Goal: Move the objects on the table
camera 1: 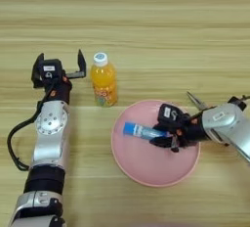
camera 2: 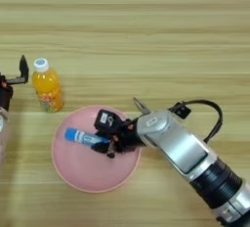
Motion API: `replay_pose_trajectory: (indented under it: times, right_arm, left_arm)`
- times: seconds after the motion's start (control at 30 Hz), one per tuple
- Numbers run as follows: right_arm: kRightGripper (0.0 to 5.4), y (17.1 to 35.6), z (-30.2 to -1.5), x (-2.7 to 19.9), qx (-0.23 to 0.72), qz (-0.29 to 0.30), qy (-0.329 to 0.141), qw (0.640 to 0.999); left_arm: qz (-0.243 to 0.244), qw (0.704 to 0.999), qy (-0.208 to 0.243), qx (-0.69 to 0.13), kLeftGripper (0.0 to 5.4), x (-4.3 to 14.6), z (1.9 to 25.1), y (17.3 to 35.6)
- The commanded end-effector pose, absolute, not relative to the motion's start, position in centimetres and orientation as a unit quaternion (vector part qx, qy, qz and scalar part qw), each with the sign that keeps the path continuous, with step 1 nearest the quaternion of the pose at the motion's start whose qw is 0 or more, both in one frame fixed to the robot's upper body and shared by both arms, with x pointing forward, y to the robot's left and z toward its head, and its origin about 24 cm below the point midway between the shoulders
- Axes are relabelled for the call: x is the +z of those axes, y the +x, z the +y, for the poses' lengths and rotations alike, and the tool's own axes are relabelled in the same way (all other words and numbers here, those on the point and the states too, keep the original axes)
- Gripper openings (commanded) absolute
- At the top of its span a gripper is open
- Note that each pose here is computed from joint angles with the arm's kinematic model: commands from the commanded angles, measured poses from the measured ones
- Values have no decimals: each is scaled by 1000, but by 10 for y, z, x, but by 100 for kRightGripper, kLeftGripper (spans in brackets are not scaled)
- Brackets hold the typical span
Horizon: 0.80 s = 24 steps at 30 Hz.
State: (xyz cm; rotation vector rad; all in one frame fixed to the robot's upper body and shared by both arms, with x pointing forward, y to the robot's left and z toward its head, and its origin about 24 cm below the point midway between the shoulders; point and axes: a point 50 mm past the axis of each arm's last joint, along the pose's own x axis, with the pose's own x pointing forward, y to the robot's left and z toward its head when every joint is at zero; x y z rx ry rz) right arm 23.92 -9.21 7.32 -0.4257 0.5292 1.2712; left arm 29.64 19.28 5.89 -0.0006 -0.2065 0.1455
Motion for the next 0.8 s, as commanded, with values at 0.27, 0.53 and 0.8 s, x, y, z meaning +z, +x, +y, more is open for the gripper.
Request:
replay_pose_trajectory:
  times: [0.27,0.53,0.8]
  right_arm:
    - [139,248,-127,120,506,148,-154,836]
    - [139,253,-169,110,414,164,-141,884]
    - [139,254,-189,85,367,208,-137,896]
  left_arm:
    - [-107,992,0,71,540,60,194,298]
    - [-108,992,1,71,540,60,196,298]
    - [-108,992,0,71,540,59,196,299]
